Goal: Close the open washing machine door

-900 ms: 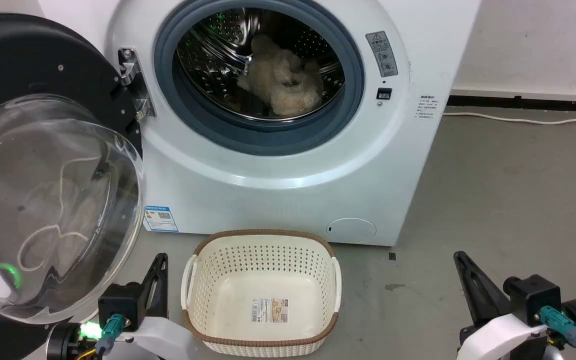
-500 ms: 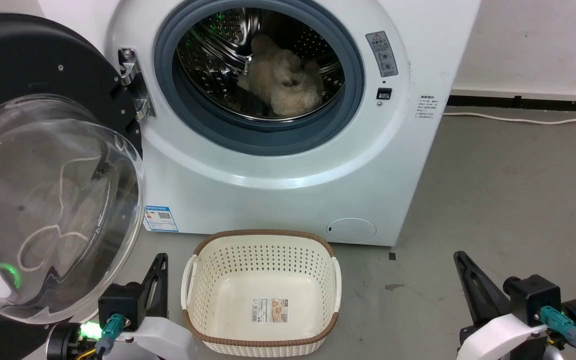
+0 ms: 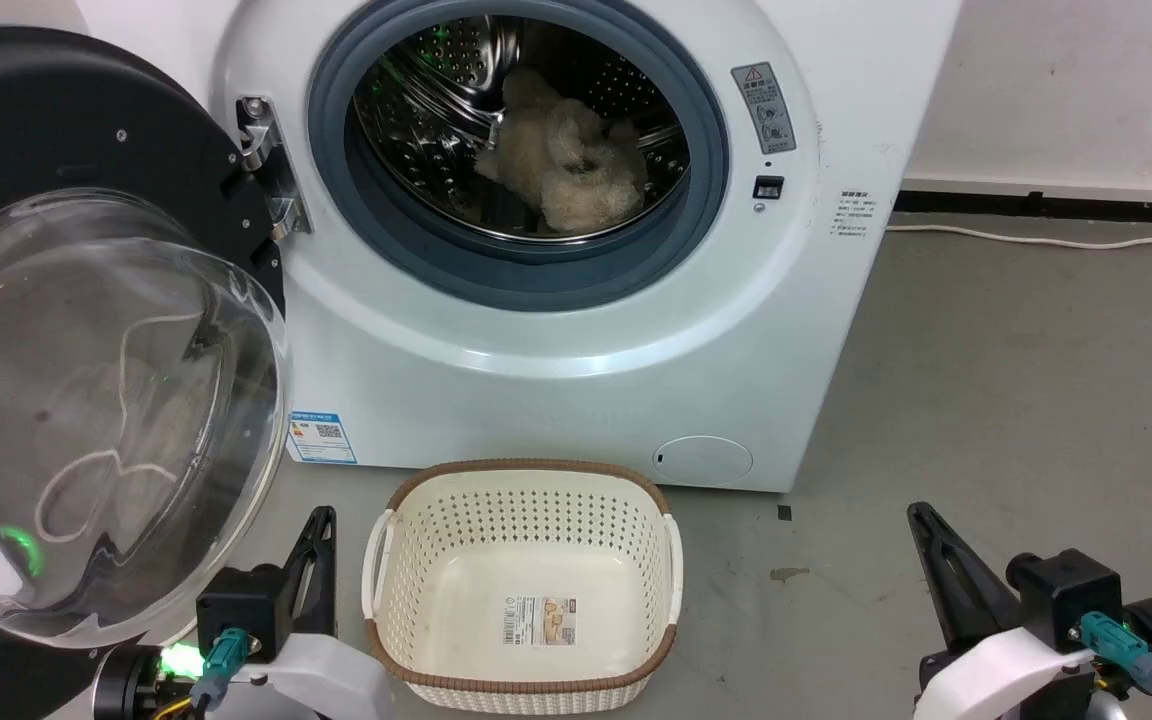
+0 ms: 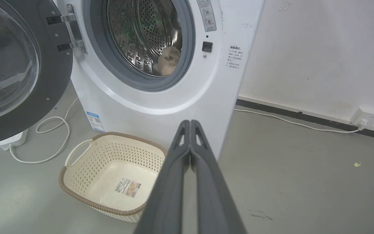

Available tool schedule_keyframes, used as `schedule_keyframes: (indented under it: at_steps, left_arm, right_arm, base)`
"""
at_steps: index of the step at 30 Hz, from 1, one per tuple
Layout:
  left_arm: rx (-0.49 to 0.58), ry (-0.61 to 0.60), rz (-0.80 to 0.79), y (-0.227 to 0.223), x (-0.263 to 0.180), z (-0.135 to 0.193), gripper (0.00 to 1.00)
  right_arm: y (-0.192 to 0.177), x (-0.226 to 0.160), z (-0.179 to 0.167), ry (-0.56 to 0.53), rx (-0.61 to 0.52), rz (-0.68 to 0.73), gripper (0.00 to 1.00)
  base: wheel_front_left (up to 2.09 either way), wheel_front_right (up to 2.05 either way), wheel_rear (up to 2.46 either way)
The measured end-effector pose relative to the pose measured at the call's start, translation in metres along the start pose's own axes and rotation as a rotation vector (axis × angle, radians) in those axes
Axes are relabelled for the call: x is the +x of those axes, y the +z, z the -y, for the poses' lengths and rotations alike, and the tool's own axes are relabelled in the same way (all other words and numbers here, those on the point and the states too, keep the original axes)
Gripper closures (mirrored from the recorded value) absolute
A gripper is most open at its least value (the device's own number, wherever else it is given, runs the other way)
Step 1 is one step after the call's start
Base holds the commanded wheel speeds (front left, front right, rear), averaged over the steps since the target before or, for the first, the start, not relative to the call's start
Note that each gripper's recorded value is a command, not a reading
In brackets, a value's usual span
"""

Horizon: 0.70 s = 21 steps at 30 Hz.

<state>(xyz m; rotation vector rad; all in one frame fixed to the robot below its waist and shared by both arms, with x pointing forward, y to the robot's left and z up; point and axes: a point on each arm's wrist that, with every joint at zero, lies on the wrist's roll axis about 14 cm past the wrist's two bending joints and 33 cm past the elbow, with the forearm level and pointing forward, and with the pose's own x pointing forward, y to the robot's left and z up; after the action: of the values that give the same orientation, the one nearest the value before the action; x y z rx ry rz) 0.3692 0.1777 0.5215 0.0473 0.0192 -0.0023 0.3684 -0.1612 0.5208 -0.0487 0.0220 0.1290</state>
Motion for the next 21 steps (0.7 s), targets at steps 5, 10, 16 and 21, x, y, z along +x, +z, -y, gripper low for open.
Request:
schedule_keyframes:
  at_steps: [5,10,16,21]
  left_arm:
    - [0.0,0.0,0.0,0.0,0.0,0.0,1.0]
    - [0.0,0.0,0.0,0.0,0.0,0.0001,1.0]
    - [0.0,-0.001,-0.001,-0.0003,-0.0001,0.0002,0.0]
    - [0.0,-0.002,-0.002,-0.0006,0.0,0.0005,0.0]
  right_arm:
    - [0.0,0.0,0.0,0.0,0.0,0.0,1.0]
    - [0.0,0.0,-0.0001,0.0,0.0,0.0,1.0]
    - [-0.0004,-0.0001,-0.0001,0.0,0.0,-0.001,0.0]
    - [-0.0006,-0.0001,-0.0001,0.0,0.001,-0.001,0.0]
  base:
    - [0.0,0.0,0.0]
    - [0.0,0.0,0.0]
    - [0.0,0.0,0.0]
    - [0.0,0.0,0.0]
